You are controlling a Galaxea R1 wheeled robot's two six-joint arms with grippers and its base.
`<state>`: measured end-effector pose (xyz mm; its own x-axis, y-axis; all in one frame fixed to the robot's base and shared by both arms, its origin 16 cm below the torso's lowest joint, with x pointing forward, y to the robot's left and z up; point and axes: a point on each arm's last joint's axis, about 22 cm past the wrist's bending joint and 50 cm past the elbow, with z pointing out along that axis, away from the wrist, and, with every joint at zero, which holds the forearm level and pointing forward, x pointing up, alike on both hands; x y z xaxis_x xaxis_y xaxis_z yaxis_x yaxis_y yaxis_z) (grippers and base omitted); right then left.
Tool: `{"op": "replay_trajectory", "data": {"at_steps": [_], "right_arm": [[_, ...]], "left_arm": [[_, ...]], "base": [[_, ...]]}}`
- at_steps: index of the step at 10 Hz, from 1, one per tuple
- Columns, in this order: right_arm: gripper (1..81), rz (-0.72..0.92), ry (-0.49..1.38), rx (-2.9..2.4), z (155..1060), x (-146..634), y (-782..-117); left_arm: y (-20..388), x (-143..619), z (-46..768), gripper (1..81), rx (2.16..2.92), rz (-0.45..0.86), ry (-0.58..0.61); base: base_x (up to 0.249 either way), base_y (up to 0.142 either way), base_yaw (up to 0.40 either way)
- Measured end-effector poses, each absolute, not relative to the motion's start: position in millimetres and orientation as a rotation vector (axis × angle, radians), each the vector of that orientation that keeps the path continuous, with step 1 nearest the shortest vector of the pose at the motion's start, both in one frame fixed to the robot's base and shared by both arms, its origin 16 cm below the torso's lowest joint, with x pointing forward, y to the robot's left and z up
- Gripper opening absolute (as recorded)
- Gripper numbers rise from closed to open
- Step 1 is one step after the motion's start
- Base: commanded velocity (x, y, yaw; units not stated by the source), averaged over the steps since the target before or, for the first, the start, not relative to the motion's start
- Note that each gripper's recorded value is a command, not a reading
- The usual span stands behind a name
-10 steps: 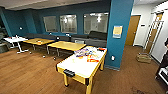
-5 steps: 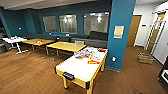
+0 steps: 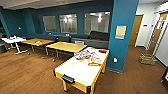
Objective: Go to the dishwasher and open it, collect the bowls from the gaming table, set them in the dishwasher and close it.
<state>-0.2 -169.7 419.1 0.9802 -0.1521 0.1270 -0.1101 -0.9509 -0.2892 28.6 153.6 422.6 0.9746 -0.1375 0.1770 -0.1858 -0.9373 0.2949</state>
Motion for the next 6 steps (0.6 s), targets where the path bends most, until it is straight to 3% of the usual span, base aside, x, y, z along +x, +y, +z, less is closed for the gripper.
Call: {"op": "replay_trajectory", "data": {"at_steps": [6], "right_arm": [[81.1,-0.213,0.192,-2.839,419.4,-1.0,-166.8]], "left_arm": [[158.0,28.9,422.1,81.1,2.814,0.222,-0.236]], "base": [[0.152,0.07,0.0]]}}
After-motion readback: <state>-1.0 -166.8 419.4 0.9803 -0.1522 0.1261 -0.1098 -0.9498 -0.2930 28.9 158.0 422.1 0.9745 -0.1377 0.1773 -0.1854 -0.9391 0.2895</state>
